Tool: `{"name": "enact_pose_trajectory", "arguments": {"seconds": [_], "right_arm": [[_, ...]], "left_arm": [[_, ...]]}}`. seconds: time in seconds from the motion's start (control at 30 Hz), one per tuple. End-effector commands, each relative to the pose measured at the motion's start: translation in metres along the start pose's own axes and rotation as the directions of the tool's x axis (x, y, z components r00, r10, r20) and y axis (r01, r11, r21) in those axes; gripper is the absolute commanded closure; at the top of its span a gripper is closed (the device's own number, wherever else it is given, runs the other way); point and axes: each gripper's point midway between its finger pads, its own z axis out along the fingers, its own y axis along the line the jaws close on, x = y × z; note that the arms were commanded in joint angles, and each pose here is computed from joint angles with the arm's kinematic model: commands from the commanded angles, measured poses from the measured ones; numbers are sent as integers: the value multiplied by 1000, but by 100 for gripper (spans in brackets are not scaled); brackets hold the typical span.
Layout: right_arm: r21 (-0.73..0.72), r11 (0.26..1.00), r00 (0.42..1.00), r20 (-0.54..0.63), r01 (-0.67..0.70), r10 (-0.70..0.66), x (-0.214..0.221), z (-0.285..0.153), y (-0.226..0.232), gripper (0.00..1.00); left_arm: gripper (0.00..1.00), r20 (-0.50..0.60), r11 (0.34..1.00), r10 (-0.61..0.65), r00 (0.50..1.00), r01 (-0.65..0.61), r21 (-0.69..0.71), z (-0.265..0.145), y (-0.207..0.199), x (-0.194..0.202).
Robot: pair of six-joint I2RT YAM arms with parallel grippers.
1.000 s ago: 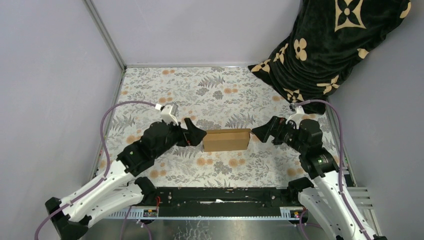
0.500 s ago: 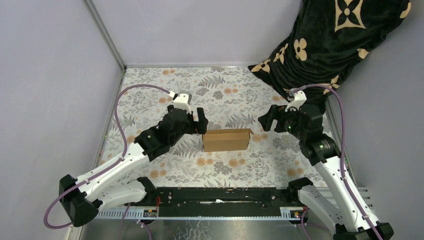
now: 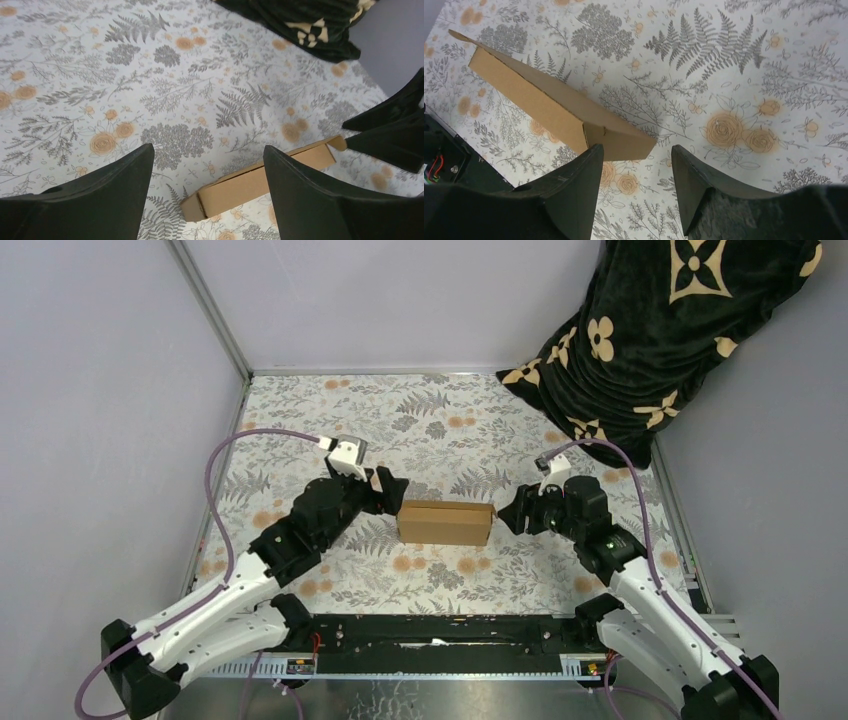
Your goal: Fold the paper box
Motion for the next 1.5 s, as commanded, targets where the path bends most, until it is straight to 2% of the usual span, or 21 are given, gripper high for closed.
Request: {"name": "enact_pose_trajectory", "arguments": {"seconds": [0.0, 0.2, 0.43, 0.57, 0.8, 0.87, 0.9, 1.0, 1.17, 1.27, 1.37, 1.47], "right_arm": [[0, 997, 979, 188, 77, -76, -52, -11, 14, 37], [21, 997, 969, 234, 73, -76, -56, -22, 12, 33], [-58, 994, 973, 216, 95, -80, -53, -24, 28, 42], [-94, 989, 975, 201, 111, -90, -52, -21, 38, 43], [-131, 983, 979, 171, 131, -108, -58, -20, 51, 48], [-139, 981, 982, 154, 134, -113, -56, -17, 54, 51], [-140, 981, 983, 143, 136, -116, -54, -16, 54, 51], [-141, 980, 985, 122, 142, -125, -50, -13, 57, 51], [-129, 980, 985, 98, 152, -140, -44, -9, 57, 57], [-126, 979, 984, 103, 157, -144, -45, -8, 58, 58], [-118, 980, 984, 103, 159, -148, -45, -8, 57, 64], [-106, 982, 984, 101, 159, -148, -44, -8, 55, 65]], "left_arm": [[13, 72, 998, 12, 997, -17, 65, 11, -11, -1], [10, 58, 998, 45, 997, -47, 38, 19, -5, 6], [9, 74, 997, 60, 995, -64, 53, 8, -8, -7], [10, 105, 996, 70, 992, -75, 49, 0, -2, -6], [28, 39, 996, 88, 995, -89, 9, 7, 9, 20], [39, 25, 996, 88, 996, -88, 0, 9, 11, 27], [41, 16, 996, 86, 996, -86, -6, 10, 13, 31], [43, 9, 997, 83, 996, -83, -3, 11, 12, 33], [48, 13, 997, 82, 997, -82, -6, 9, 13, 32], [55, 15, 996, 84, 996, -83, -11, 9, 14, 31], [57, 7, 996, 89, 996, -89, -7, 11, 13, 33], [59, -1, 995, 97, 995, -97, -8, 12, 14, 36]]}}
